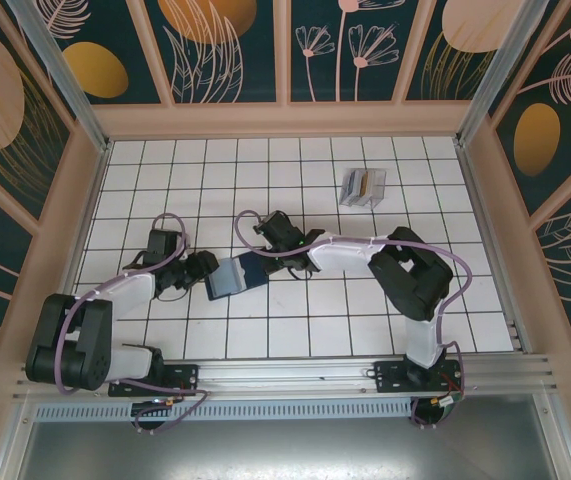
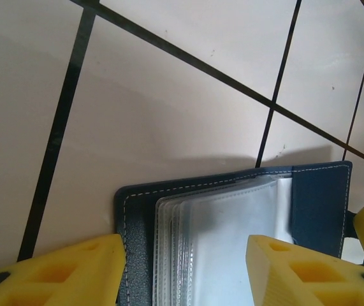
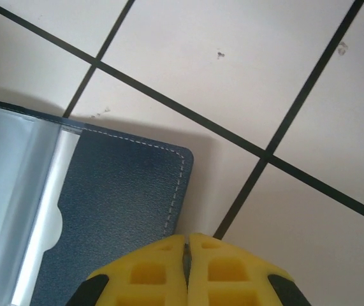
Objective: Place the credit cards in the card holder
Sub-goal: Close the card holder at the center of the table.
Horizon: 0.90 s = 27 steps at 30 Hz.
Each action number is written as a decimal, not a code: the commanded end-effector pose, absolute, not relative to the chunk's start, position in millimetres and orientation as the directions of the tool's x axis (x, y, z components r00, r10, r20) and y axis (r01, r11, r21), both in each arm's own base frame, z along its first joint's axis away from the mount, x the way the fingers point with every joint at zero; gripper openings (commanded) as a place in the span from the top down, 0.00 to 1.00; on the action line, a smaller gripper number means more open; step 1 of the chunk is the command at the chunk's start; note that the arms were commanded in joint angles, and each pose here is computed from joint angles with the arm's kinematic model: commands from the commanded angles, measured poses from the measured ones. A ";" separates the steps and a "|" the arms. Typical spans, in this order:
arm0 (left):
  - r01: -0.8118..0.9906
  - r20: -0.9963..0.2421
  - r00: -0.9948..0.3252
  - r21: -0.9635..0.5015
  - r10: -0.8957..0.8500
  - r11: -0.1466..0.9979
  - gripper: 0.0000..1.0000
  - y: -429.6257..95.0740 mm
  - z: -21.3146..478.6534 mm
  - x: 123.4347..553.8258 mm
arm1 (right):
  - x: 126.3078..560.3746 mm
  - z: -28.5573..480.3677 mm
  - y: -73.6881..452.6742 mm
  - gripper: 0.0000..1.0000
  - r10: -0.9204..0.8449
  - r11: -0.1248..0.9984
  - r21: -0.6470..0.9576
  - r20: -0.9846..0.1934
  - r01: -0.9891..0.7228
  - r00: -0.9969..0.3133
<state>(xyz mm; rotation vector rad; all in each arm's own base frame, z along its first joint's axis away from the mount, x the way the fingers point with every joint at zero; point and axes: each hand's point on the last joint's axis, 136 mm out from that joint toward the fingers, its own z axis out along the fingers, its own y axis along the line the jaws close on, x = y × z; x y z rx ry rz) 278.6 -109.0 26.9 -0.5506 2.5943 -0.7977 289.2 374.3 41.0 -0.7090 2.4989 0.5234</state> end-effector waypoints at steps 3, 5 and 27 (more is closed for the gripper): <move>-0.287 -0.152 -0.886 -0.563 -0.439 0.775 0.45 -110.1 12.6 266.8 | 286.4 45.0 381.5 1.00 -0.376 0.763 0.268 -0.555 -0.588 -0.742; -0.292 -0.181 -0.877 -0.533 -0.445 0.794 0.41 -103.4 13.9 270.3 | 285.3 45.4 381.2 1.00 -0.376 0.762 0.269 -0.556 -0.589 -0.741; -0.278 -0.235 -0.841 -0.583 -0.487 0.763 0.41 -103.3 35.3 270.3 | 285.6 47.4 395.2 1.00 -0.351 0.737 0.328 -0.561 -0.590 -0.750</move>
